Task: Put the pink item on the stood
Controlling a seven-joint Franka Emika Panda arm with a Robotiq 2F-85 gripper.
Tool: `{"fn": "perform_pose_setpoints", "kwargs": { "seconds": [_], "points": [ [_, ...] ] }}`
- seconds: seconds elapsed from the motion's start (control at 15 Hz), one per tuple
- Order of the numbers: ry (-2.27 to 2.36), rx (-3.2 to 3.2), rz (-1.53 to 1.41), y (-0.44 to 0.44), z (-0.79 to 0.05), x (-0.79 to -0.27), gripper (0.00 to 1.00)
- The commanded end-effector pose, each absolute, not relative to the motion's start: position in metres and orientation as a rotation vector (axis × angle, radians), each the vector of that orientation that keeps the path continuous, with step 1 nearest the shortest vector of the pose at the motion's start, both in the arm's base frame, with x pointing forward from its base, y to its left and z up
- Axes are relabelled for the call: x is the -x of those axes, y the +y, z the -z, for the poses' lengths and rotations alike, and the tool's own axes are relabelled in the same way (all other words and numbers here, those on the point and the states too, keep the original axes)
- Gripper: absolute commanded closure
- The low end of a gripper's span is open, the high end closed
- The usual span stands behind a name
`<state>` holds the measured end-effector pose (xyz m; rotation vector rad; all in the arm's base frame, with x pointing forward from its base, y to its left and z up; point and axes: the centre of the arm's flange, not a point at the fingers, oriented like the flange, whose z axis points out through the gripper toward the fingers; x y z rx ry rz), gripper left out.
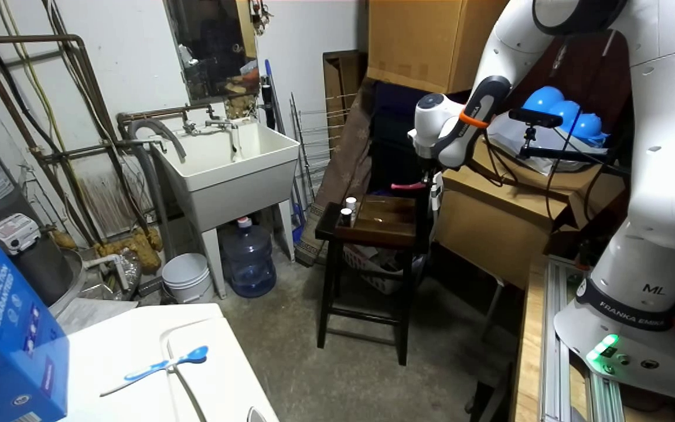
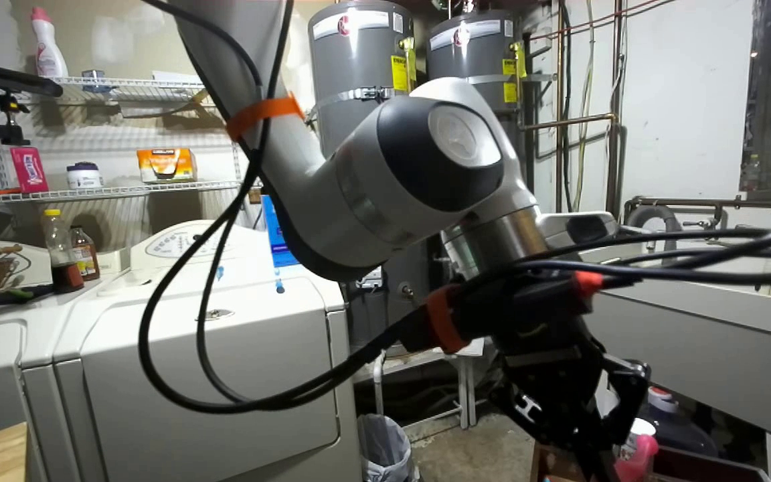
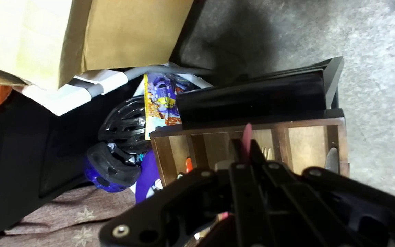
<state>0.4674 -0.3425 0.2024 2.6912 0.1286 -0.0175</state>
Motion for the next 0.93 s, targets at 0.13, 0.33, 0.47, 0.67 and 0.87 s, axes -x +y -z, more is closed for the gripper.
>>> {"fn": "perform_pose_setpoints", "kwargs": {
  "seconds": [0.13,0.33,0.47,0.67,0.87],
  "points": [
    [0.223,-2.850,0.036,-0.406,-0.183,-0.499,0.99],
    [0.303,-2.950,0.033,-0.424,-0.171,-0.513,0.99],
    [0.267,-2.965,0.039,-0.443,-0.173,-0.527,0.99],
    [0.250,-2.983,0.075,-0.465,-0.174,-0.541,0.99],
    [0.269,-3.017,0.136,-0.480,-0.166,-0.548,0.99]
  ]
}}
